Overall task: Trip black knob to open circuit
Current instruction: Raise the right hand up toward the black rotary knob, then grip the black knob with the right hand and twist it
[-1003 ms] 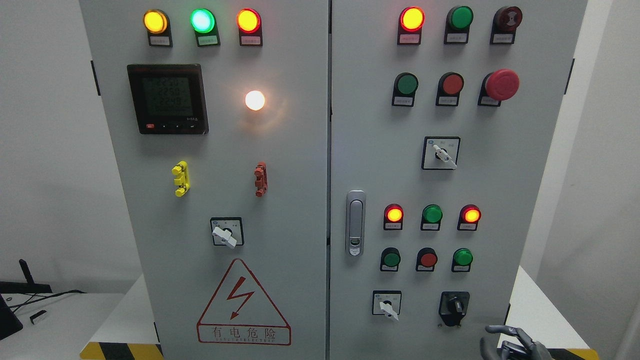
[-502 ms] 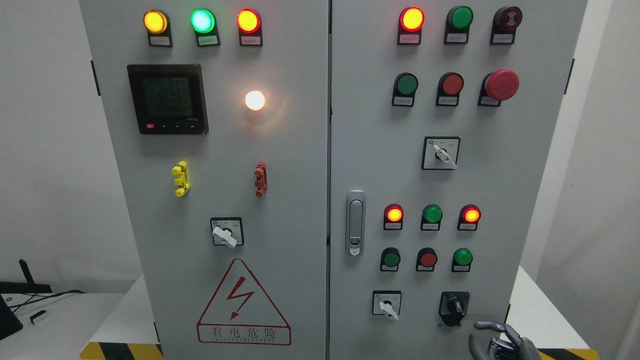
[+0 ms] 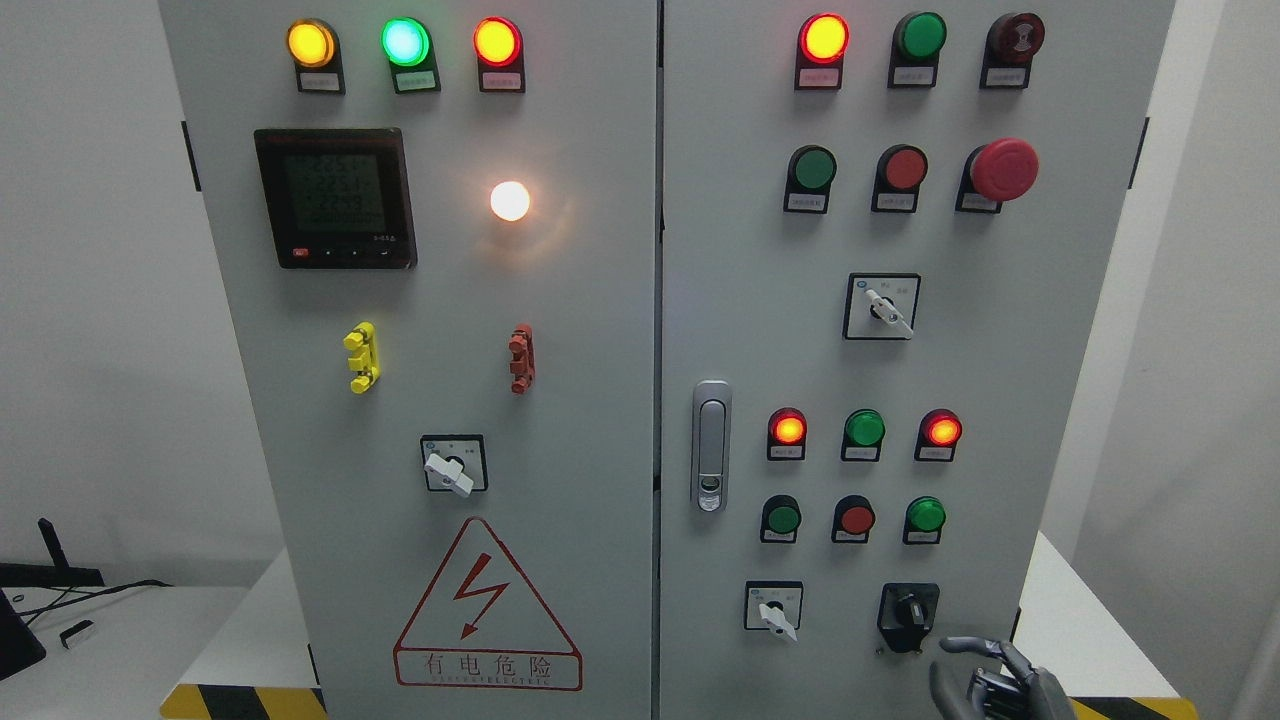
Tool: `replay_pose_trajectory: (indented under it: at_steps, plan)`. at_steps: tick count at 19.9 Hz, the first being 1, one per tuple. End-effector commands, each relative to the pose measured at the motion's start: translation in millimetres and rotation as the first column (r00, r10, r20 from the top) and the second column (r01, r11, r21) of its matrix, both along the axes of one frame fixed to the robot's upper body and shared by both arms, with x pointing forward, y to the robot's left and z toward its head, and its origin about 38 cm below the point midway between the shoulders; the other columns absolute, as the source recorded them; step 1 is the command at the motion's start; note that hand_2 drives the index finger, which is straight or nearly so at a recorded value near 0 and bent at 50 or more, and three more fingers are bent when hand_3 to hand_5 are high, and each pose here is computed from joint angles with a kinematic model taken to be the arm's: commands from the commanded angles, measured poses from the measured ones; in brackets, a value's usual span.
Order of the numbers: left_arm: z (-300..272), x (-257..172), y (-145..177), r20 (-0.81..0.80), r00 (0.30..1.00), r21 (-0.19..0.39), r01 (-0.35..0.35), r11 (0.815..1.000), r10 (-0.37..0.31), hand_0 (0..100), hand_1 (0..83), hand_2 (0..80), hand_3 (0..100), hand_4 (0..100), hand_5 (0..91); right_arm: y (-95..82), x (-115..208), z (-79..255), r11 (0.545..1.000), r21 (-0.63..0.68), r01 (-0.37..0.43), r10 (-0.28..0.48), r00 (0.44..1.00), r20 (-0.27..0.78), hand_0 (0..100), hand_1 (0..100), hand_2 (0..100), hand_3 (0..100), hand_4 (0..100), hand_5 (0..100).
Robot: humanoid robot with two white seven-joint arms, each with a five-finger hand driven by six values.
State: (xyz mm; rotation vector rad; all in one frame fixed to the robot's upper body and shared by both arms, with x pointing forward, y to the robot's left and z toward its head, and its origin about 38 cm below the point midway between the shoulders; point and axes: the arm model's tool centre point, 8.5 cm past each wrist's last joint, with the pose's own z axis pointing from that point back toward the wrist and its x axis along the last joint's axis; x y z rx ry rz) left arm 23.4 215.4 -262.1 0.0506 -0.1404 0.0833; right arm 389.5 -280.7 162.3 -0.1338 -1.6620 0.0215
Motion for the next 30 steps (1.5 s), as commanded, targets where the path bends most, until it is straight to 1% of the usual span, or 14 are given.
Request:
replay_pose_trajectory:
  at_steps: [1, 7, 13, 16, 26, 30]
  plan:
    - [0, 0, 0, 0.000, 1.000, 0.000, 0.031, 1.000, -0.031, 12, 38.9, 0.0, 0, 0, 0.0, 11.5, 6, -8, 1.000, -0.004, -0.028, 0.028, 0.999, -0.024, 49, 79, 41, 100, 100, 92]
    - [0, 0, 0, 0.000, 1.000, 0.000, 0.031, 1.000, -0.031, 12, 38.9, 0.0, 0, 0, 0.0, 16.1, 13, -9, 1.000, 0.008, -0.030, 0.030, 0.999, -0.031, 49, 79, 41, 100, 100, 92]
    - [0, 0, 0, 0.000, 1.000, 0.000, 0.031, 1.000, -0.031, 12, 38.9, 0.0, 0, 0, 0.0, 16.9, 17, -10, 0.999, 0.010, -0.031, 0.031, 0.999, -0.036, 50, 79, 41, 100, 100, 92]
    - [0, 0, 0, 0.000, 1.000, 0.000, 0.031, 1.000, -0.031, 12, 38.9, 0.0, 0, 0, 0.0, 21.6, 18, -14, 0.999, 0.008, -0.042, 0.042, 0.998, -0.046, 50, 79, 41, 100, 100, 92]
    - [0, 0, 0, 0.000, 1.000, 0.000, 0.031, 1.000, -0.031, 12, 38.9, 0.0, 0, 0, 0.0, 24.1, 20, -8, 0.999, 0.007, -0.034, 0.034, 0.999, -0.028, 51, 79, 41, 100, 100, 92]
    - [0, 0, 0, 0.000, 1.000, 0.000, 0.031, 1.000, -0.031, 12, 38.9, 0.0, 0, 0, 0.0, 31.7, 20, -9, 0.999, 0.001, -0.052, 0.052, 0.998, -0.030, 51, 80, 41, 100, 100, 92]
